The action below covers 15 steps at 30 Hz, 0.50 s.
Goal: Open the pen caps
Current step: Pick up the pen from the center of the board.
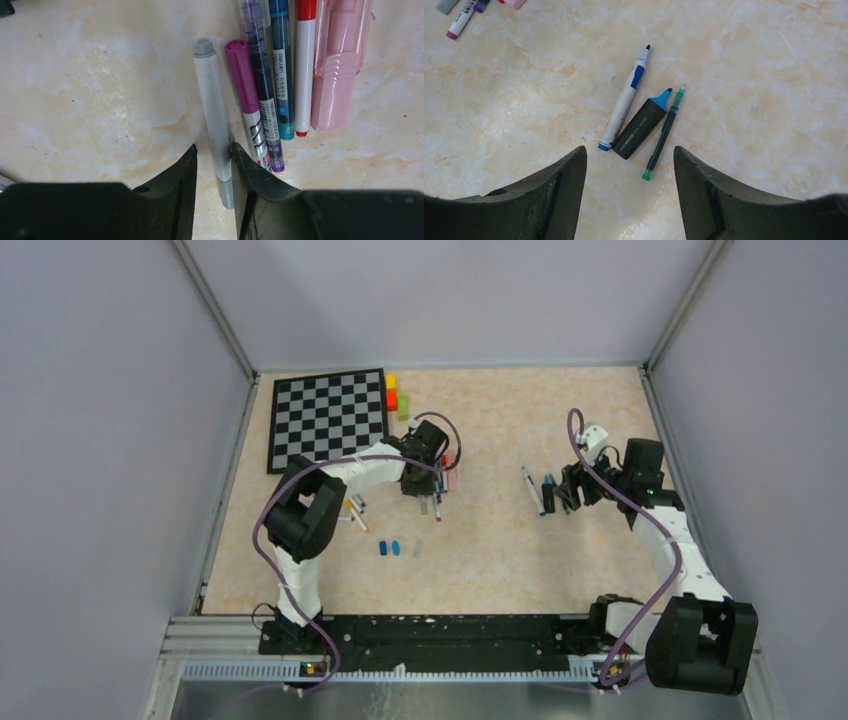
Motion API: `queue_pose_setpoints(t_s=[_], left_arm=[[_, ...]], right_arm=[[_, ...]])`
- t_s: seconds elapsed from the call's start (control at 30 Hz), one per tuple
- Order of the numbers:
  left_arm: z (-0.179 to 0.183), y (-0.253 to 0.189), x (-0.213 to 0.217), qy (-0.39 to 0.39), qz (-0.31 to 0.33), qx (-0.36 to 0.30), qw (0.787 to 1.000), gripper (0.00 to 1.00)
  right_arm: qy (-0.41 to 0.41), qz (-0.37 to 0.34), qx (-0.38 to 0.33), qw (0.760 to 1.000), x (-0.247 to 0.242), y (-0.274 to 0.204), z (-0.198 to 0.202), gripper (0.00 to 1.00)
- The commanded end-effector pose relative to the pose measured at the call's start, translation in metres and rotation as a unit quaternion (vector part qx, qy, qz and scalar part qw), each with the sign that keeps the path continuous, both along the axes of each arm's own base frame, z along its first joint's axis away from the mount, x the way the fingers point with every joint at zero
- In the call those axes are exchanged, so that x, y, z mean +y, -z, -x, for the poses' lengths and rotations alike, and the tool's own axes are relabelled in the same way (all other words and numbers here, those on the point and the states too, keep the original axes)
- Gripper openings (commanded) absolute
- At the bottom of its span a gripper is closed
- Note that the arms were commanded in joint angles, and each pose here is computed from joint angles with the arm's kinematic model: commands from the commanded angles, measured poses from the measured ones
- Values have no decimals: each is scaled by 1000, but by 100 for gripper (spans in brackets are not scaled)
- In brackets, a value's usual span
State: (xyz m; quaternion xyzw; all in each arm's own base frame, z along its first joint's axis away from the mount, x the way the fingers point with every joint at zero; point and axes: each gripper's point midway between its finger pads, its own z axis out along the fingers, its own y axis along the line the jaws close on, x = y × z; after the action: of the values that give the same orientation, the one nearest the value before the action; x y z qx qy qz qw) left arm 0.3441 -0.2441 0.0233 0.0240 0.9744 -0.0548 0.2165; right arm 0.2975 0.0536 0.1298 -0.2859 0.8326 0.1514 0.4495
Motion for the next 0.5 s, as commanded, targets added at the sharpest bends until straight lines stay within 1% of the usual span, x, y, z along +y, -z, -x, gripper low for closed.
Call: queue_pose_setpoints(t_s=[0.0, 0.07, 0.1, 0.23, 0.37, 0.47], left_arm=[[9, 26, 32, 13, -92, 25, 995, 34], [12, 31, 37, 23, -109, 31, 993, 32], [13, 34, 38, 31, -115, 36, 992, 30], [15, 42, 46, 47, -141, 50, 988, 15], [10, 39, 50, 54, -149, 40, 987, 0], [-1, 20, 47, 56, -137, 7, 989, 0]], right_arm=[[-7, -2, -21, 1000, 0, -9, -4, 63], [-8, -2, -22, 1000, 0, -10, -4, 63], [-8, -2, -23, 1000, 0, -10, -4, 63], [-14, -6, -30, 999, 3, -16, -2, 63], [-56, -25, -63, 996, 17, -31, 9, 63], [-107, -39, -105, 988, 32, -47, 24, 63]])
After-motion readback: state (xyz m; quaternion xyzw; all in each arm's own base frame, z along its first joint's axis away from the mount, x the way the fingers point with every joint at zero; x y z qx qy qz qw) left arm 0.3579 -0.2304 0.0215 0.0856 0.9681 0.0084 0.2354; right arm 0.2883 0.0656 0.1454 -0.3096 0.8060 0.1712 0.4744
